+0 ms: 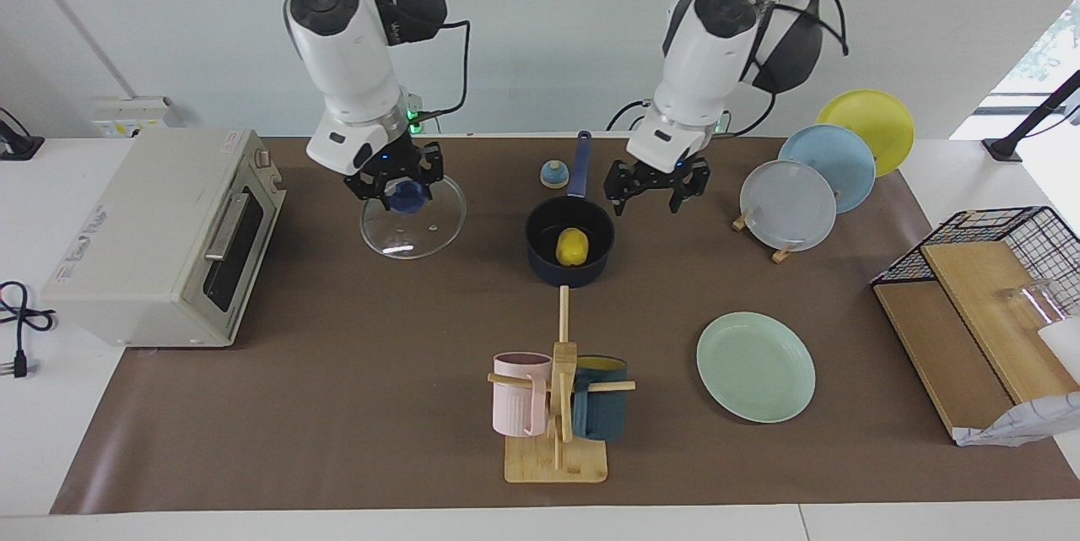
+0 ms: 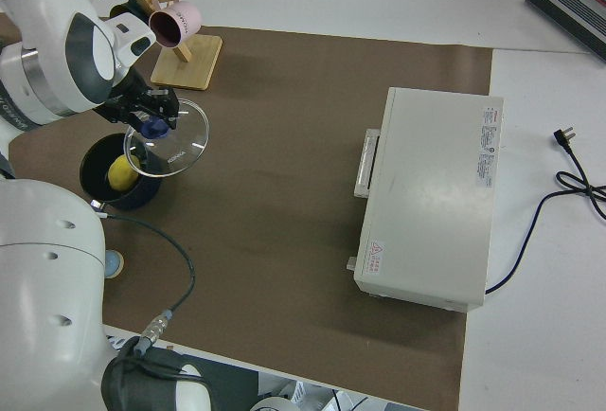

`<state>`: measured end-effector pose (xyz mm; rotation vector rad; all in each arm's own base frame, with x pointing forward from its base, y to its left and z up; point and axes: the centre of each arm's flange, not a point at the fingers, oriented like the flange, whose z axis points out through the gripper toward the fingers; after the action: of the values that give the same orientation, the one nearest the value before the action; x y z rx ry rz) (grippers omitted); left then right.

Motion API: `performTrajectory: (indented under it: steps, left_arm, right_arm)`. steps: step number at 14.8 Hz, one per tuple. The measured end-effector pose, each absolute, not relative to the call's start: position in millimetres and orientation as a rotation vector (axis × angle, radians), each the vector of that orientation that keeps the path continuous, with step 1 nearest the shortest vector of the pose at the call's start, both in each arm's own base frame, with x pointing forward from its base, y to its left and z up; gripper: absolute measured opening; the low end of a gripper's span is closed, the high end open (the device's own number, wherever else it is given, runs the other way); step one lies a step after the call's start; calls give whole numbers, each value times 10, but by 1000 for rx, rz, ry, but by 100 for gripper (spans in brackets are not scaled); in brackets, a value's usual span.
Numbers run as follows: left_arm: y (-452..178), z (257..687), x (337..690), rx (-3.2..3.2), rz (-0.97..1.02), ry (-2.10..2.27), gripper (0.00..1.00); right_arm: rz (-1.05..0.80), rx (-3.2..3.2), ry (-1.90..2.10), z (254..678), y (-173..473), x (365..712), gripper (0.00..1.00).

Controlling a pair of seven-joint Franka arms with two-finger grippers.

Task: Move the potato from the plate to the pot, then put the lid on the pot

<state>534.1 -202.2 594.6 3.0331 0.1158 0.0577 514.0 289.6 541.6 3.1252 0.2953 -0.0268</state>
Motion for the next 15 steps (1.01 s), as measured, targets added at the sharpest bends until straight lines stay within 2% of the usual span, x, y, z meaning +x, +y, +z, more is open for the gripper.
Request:
performTrajectory:
  steps: [3, 7, 10, 15]
  left_arm:
    - [-1206, 6180, 5436, 3048, 41, 47, 100]
    - [-413, 6176, 5495, 3056, 12, -121, 100]
    - [-365, 6156, 5476, 3073, -17, -160, 100]
    - [-520, 6292, 5379, 3078, -86, -213, 100]
  right_arm:
    - [4, 3147, 216, 5414, 3541, 5033, 66]
    - [6, 3151, 137, 4774, 4214, 5003, 66]
    - [-21, 3137, 125, 4467, 4460, 4912, 66]
    - [-14, 3147, 141, 4366, 4531, 4869, 66]
